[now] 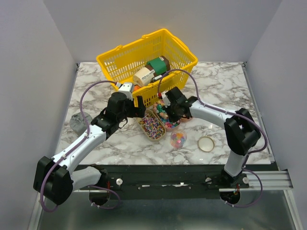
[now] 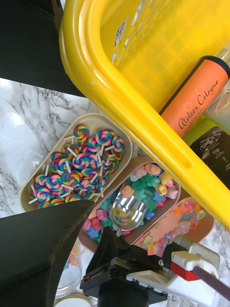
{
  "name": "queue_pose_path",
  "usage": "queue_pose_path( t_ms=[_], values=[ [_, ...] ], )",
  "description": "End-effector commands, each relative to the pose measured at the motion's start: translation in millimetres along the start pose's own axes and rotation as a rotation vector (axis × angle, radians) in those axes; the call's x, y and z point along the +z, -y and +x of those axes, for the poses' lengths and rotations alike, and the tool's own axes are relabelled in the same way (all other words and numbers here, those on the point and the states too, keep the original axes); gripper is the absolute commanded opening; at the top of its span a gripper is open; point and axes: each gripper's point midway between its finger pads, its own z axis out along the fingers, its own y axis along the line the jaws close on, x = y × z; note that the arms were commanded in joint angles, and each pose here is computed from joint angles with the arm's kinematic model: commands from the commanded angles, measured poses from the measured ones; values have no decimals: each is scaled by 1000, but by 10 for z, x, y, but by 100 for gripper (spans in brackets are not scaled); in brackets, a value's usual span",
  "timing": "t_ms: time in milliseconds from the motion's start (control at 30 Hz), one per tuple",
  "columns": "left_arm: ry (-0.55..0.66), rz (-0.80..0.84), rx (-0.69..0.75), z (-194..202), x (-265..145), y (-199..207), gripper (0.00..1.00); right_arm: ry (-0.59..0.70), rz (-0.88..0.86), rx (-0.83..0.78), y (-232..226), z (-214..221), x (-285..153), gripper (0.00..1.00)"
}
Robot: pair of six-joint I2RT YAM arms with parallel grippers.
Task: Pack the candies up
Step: Scoop the fake candies from the storage box.
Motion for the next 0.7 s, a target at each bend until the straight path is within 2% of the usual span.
queue_pose_path(
  t_ms=[0,333,667],
  values=[
    [25,-37,9,-39,-16,-84,99,-12,44,-18,97,193,22,1],
    [20,-53,10,-28,13,-112,99,7,78,-54,161,329,-198,1],
    [16,-55,5,-16,41,-113,99,114,102,-61,194,285,-271,1]
  ],
)
